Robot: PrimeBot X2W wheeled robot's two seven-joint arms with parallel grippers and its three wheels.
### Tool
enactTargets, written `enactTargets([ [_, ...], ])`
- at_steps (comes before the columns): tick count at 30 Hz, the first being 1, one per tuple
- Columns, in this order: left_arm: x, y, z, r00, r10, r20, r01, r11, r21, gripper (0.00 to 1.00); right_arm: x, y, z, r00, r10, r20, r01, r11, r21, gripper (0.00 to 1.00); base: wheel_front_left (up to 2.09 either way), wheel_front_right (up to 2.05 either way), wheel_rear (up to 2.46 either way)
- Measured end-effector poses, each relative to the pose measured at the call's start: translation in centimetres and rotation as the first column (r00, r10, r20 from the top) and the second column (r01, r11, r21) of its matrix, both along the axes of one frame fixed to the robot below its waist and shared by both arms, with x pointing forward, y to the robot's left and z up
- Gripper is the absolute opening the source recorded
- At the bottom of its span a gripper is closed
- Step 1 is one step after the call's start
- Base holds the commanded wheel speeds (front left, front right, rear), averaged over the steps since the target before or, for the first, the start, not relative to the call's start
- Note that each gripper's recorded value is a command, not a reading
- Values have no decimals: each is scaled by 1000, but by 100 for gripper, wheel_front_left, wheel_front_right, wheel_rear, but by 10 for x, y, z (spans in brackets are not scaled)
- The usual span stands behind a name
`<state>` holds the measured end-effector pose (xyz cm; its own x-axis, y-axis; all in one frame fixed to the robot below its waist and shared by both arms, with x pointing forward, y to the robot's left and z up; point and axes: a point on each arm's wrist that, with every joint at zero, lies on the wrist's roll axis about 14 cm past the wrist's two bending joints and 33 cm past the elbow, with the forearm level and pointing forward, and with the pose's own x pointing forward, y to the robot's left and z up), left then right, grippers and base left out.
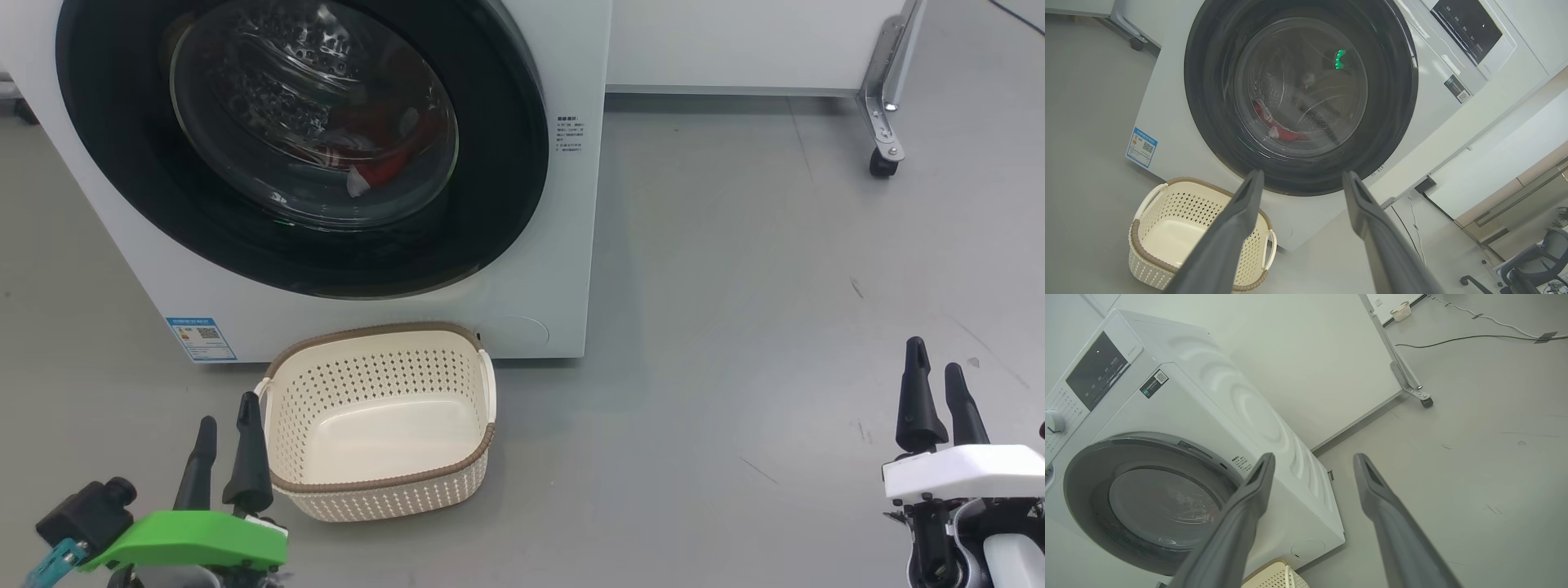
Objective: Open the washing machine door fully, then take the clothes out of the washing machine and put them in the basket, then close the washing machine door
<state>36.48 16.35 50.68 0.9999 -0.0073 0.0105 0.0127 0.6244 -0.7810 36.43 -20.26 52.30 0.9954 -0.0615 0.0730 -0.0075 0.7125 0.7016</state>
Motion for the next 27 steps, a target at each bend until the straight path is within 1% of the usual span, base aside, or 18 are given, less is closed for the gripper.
enactTargets([
  [6,0,-9,3,1000,-15,11,13,991,133,100,0,6,4,1000,6,9,-5,994,-112,100,0,0,0],
  [10,-1,-16,3,1000,-27,13,23,976,215,100,-1,12,5,999,30,14,-26,977,-214,100,0,0,0],
  [12,-1,-20,3,999,-36,13,31,966,257,100,-2,14,5,999,41,12,-36,960,-279,100,0,0,0],
  [17,-3,-30,1,998,-56,15,46,923,383,100,-3,19,4,999,51,9,-44,924,-381,100,0,0,0],
  [23,-10,-44,-9,996,-91,-5,82,866,494,100,-6,25,4,998,59,16,-45,884,-465,100,0,0,0],
  [27,-11,-50,-6,995,-104,12,80,832,548,100,-9,29,-2,997,79,3,-64,829,-555,100,0,0,0],
])
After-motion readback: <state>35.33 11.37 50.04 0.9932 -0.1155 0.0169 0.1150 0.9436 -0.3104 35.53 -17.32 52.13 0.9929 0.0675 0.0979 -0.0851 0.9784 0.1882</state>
